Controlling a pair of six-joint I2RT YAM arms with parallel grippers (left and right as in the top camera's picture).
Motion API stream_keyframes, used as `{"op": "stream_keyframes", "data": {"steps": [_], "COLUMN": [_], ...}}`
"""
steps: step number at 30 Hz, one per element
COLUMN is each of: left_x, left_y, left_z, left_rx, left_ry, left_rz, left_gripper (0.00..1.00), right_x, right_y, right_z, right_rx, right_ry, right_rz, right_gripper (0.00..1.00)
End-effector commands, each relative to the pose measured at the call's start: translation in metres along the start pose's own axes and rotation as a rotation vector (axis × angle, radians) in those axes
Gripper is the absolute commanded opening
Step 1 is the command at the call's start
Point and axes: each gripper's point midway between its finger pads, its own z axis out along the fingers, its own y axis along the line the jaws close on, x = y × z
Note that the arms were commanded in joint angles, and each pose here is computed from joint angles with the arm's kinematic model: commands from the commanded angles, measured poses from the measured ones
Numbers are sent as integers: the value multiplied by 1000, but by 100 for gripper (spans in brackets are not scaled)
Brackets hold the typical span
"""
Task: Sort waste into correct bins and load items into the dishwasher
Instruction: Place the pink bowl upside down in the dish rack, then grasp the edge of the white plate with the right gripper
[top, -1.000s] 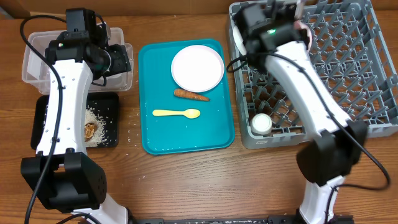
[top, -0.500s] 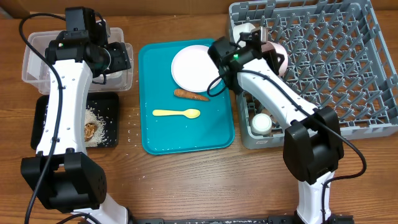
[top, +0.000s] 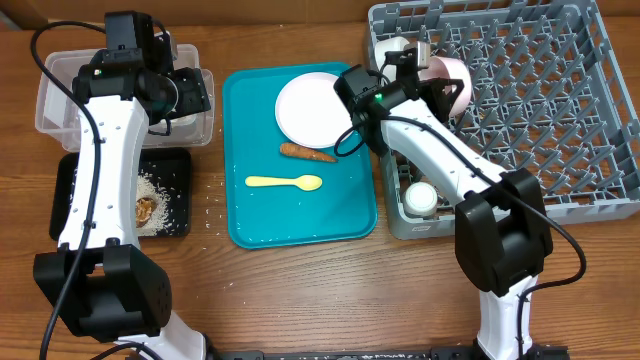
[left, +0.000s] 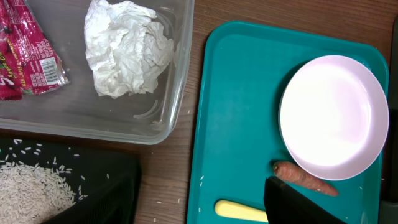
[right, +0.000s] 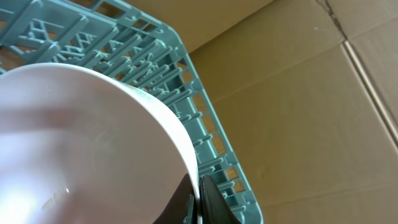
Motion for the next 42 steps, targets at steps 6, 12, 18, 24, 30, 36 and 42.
{"op": "stream_keyframes", "data": {"steps": [6, 12, 18, 24, 30, 36, 42], "left_x": [2, 2, 2, 2, 2, 2, 2], "left_y": [1, 1, 1, 1, 1, 1, 1], "left_z": [4, 4, 4, 4, 4, 4, 4], "left_rx": [-7, -7, -7, -7, -7, -7, -7], "left_ry": [8, 8, 8, 7, 7, 7, 7], "left_rz": [-16, -16, -16, -16, -16, -16, -16], "left_gripper": [70, 70, 70, 70, 70, 70, 71], "right_x": [-4, -8, -9, -4, 16, 24, 22], "right_y": [7, -2, -9, -7, -2, 6, 19], "right_z": [-24, -22, -19, -17, -3, -9, -31], "right_rx": [-55, -2, 33, 36, 81, 73, 14], "right_ry": [-36, -57, -66, -63, -54, -67, -96], "right_rz": [12, 14, 48, 68, 29, -4, -13], "right_gripper": [4, 4, 4, 4, 4, 4, 4]}}
